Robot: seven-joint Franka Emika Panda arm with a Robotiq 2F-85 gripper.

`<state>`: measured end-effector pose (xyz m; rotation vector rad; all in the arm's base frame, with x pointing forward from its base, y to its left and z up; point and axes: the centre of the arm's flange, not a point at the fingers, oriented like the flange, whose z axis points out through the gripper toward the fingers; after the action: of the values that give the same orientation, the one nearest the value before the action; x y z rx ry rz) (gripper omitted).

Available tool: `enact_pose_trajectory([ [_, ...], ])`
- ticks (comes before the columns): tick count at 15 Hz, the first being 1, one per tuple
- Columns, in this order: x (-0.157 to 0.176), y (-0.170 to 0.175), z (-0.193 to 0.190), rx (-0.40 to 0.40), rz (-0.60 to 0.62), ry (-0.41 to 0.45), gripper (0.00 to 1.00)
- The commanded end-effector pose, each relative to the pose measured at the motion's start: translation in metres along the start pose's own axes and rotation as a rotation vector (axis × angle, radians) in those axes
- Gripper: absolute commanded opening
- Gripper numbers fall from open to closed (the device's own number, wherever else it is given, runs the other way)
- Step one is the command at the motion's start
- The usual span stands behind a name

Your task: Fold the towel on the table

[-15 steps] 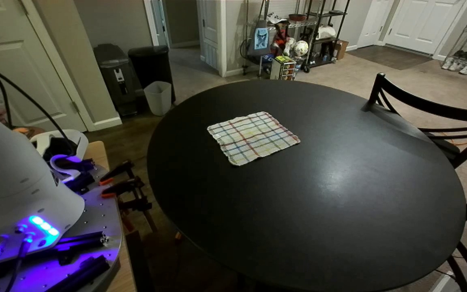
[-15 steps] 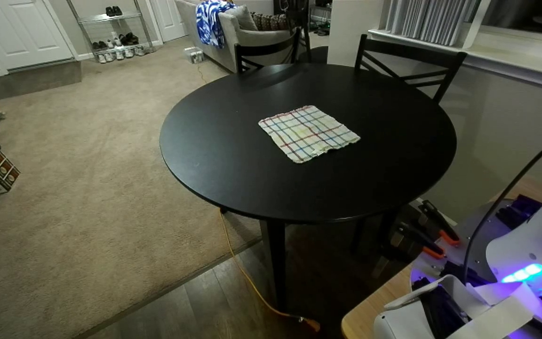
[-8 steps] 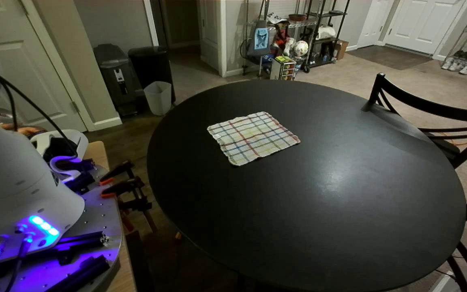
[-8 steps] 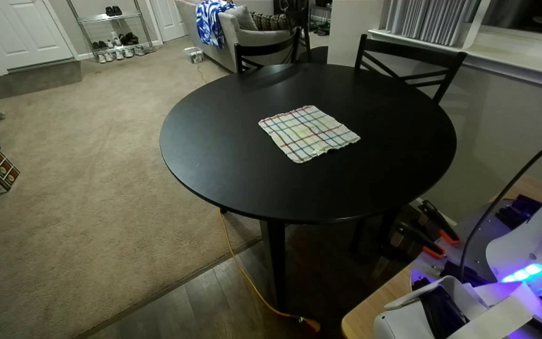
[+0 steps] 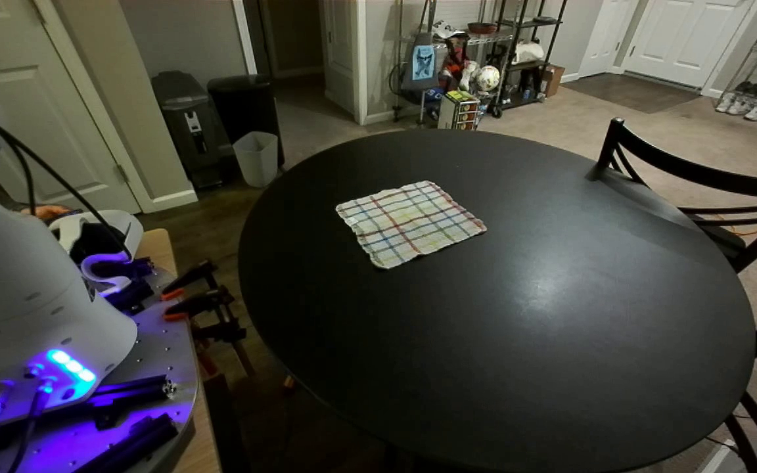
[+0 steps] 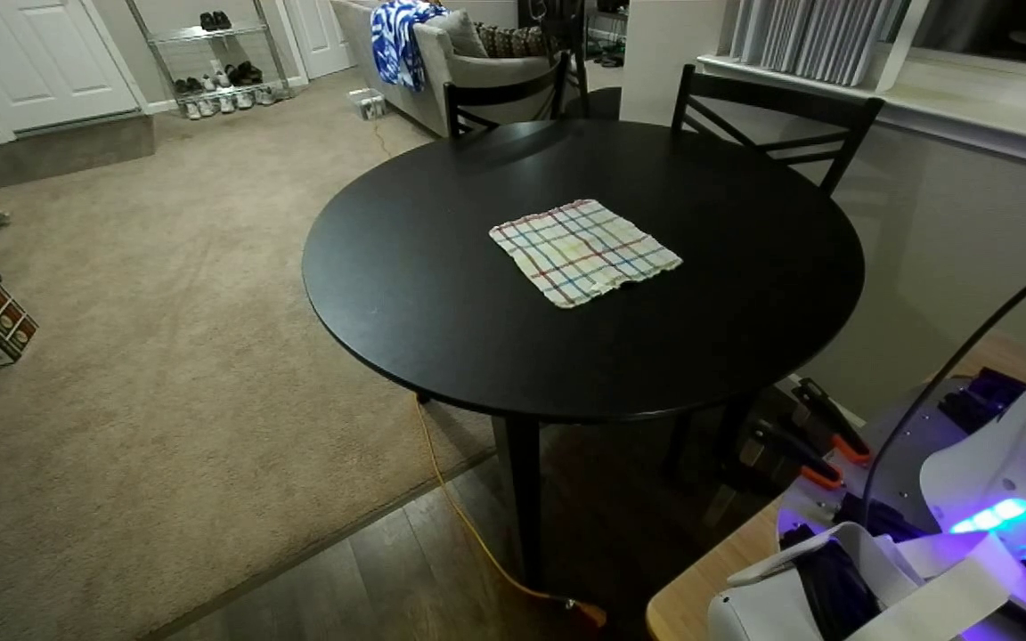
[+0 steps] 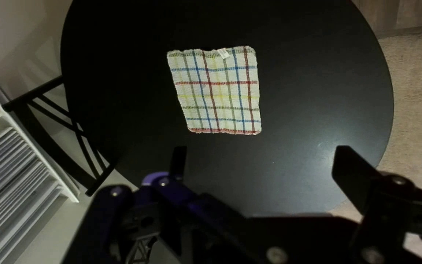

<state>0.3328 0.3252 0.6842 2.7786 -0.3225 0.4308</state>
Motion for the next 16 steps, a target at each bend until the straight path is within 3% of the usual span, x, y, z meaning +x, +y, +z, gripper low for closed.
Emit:
enact_pose_trajectory([
  [1,0.0030,-0.0012,0.0019,0.003,-0.004,-0.008,1.00],
  [16,0.0011,-0.0032,-0.0022,0.009,-0.012,-0.009,1.00],
])
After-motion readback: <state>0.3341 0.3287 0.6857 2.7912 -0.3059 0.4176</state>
